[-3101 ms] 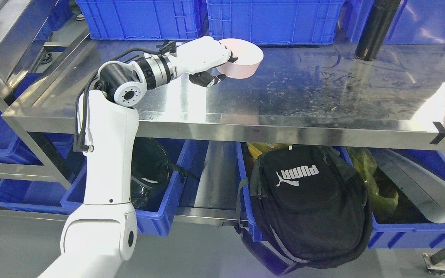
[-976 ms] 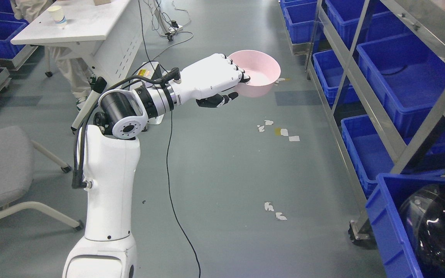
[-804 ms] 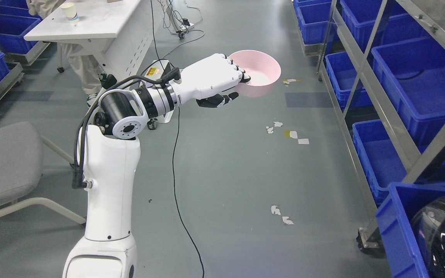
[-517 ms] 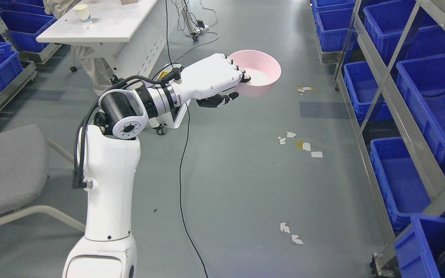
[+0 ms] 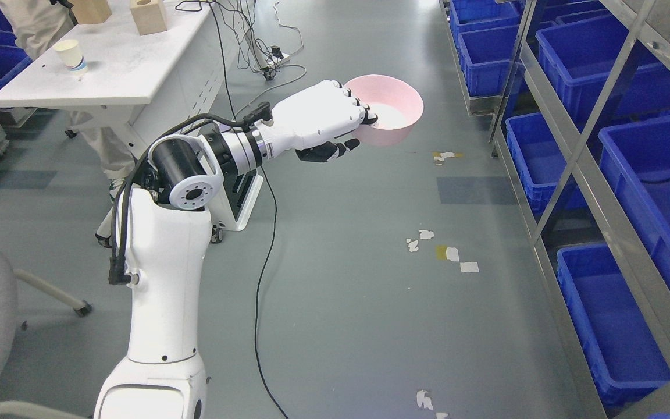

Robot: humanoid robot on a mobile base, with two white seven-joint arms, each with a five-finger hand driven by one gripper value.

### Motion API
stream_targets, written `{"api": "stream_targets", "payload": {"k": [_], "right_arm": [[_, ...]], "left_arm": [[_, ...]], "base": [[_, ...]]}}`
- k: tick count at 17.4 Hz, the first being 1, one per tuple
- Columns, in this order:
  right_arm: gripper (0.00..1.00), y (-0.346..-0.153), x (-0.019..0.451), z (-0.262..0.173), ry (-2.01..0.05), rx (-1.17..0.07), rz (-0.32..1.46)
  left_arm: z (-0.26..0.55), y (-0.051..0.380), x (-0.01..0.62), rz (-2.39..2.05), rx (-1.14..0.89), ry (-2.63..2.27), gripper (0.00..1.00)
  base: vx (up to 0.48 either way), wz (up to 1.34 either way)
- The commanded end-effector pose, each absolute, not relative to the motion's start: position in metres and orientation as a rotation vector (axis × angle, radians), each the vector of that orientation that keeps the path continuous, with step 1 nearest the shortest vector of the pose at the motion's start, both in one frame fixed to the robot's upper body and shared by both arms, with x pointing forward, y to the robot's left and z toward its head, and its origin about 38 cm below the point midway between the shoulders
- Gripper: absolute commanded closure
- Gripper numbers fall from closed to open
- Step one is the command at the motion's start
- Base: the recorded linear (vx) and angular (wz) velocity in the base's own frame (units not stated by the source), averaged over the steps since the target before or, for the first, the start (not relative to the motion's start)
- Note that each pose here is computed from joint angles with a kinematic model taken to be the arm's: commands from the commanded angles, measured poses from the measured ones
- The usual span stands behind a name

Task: Stack pink IKEA bowl on shelf middle layer
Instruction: 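Hold the bowl in the left hand while turning to the other shelf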

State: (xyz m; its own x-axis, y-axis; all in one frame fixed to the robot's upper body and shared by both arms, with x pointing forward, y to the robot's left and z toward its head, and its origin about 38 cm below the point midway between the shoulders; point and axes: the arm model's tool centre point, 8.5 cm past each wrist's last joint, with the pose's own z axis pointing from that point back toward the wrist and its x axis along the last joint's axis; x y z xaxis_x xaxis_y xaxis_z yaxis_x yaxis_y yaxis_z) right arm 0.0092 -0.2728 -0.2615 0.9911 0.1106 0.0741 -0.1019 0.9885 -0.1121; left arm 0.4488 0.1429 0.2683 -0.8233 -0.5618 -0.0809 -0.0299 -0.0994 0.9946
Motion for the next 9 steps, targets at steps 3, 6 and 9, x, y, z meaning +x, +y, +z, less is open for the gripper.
{"api": "stream_targets", "payload": {"k": [3,6,9], "right_arm": [[0.00,-0.2838,0.0003,-0.2607,-0.073,-0.125,0.108],[0.00,-0.2838,0.0003,-0.2607,-0.073,-0.125,0.108],[0.00,-0.2838,0.0003,-0.2607,-0.073,-0.125,0.108]], "left_arm": [[0.2700,0.1530,0.4505,-1.974,0.669,-1.798,0.98],[0.2707,0.1529,0.4506,-1.974,0.670,-1.799,0.98],[0.2714,0.1528,0.4508,-1.974,0.672,-1.800,0.98]], "base": [[0.378,-0.10],[0.379,-0.08],[0.370,0.00]]}}
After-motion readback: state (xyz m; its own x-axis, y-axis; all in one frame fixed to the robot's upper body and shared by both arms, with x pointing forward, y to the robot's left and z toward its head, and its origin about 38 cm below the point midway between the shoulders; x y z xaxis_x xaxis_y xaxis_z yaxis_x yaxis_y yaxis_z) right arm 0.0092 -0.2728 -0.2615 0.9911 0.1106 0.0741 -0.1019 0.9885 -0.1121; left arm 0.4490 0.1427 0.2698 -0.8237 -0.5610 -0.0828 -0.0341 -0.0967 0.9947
